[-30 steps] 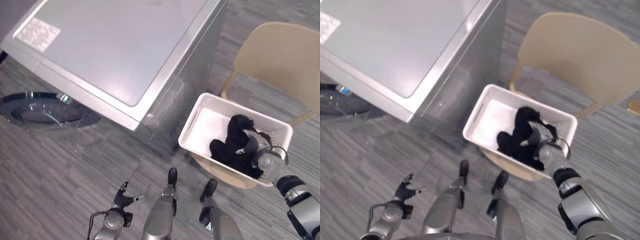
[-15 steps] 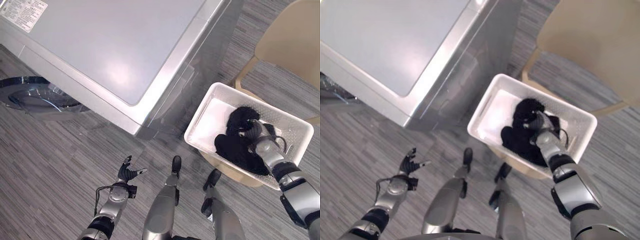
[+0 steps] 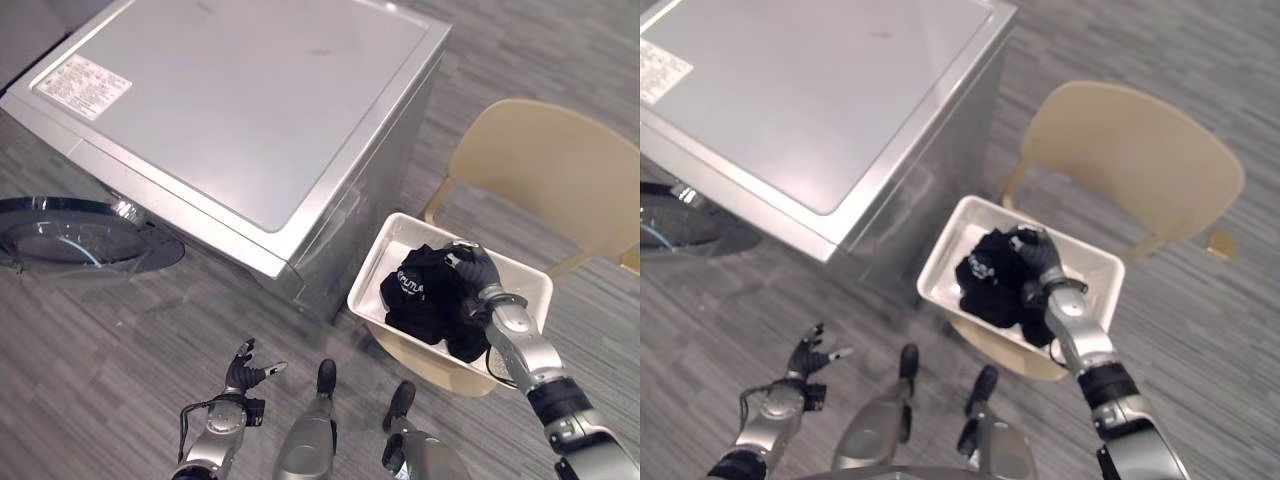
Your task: Grab the laundry basket,head to the washer,open it,put in the laundry and shut it.
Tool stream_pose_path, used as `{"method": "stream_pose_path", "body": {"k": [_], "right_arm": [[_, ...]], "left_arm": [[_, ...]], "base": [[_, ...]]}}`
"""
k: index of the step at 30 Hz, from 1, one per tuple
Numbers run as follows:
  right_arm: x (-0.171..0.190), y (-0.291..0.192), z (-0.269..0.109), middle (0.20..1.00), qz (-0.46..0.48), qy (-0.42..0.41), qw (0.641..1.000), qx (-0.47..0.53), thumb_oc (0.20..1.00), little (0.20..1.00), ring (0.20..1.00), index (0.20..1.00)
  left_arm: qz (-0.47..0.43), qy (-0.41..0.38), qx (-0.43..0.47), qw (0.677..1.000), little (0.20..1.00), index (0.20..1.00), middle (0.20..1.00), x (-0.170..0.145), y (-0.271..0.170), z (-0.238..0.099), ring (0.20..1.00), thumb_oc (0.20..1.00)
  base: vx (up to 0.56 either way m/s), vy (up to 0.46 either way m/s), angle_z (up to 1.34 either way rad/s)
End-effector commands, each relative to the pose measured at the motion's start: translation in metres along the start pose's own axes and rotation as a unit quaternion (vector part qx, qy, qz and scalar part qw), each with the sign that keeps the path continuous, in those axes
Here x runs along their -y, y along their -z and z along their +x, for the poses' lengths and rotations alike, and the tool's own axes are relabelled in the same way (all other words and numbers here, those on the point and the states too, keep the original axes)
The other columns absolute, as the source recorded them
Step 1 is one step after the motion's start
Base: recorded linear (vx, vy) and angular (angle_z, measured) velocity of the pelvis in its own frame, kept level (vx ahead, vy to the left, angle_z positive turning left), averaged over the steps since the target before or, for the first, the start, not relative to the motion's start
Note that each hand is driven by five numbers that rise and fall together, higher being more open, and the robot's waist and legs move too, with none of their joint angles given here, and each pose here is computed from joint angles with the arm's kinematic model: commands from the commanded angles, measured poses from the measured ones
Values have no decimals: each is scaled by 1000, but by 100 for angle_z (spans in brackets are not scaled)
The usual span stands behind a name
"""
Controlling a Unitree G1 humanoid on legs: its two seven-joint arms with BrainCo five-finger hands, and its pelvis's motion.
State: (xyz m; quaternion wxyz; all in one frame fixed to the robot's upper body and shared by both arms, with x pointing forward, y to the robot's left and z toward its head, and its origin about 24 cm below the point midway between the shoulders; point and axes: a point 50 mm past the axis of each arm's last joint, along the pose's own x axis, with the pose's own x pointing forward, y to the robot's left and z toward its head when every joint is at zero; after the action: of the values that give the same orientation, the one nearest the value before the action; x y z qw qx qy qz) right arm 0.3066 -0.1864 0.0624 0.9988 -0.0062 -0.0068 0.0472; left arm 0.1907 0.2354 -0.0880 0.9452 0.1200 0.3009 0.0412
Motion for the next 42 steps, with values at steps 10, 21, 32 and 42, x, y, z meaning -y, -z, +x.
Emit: {"method": "stream_pose_path", "body": {"k": [10, 21, 32, 42], "right_arm": [[-44, -37, -22, 200, 121, -104, 979, 125, 200, 200, 200, 200], [-56, -82, -13, 200, 217, -84, 949, 215, 200, 200, 200, 200], [-106, -147, -13, 200, 213, -203, 902, 316, 200, 200, 200, 200], [-151, -193, -19, 200, 254, -279, 852, 364, 200, 200, 200, 200]], "left_arm": [[18, -7, -21, 1000, 1000, 1000, 1000, -4, 15, -9, 1000, 1000], [-28, 20, 104, 994, 1000, 1000, 1000, 16, -43, -8, 1000, 1000], [70, 142, 316, 935, 1000, 1000, 1000, 92, -147, -19, 1000, 1000], [118, 203, 323, 917, 1000, 1000, 1000, 153, -178, -10, 1000, 1000]], "base": [[-72, 53, -30], [-354, -161, 57], [-130, 119, 78], [-11, 61, -3]]}}
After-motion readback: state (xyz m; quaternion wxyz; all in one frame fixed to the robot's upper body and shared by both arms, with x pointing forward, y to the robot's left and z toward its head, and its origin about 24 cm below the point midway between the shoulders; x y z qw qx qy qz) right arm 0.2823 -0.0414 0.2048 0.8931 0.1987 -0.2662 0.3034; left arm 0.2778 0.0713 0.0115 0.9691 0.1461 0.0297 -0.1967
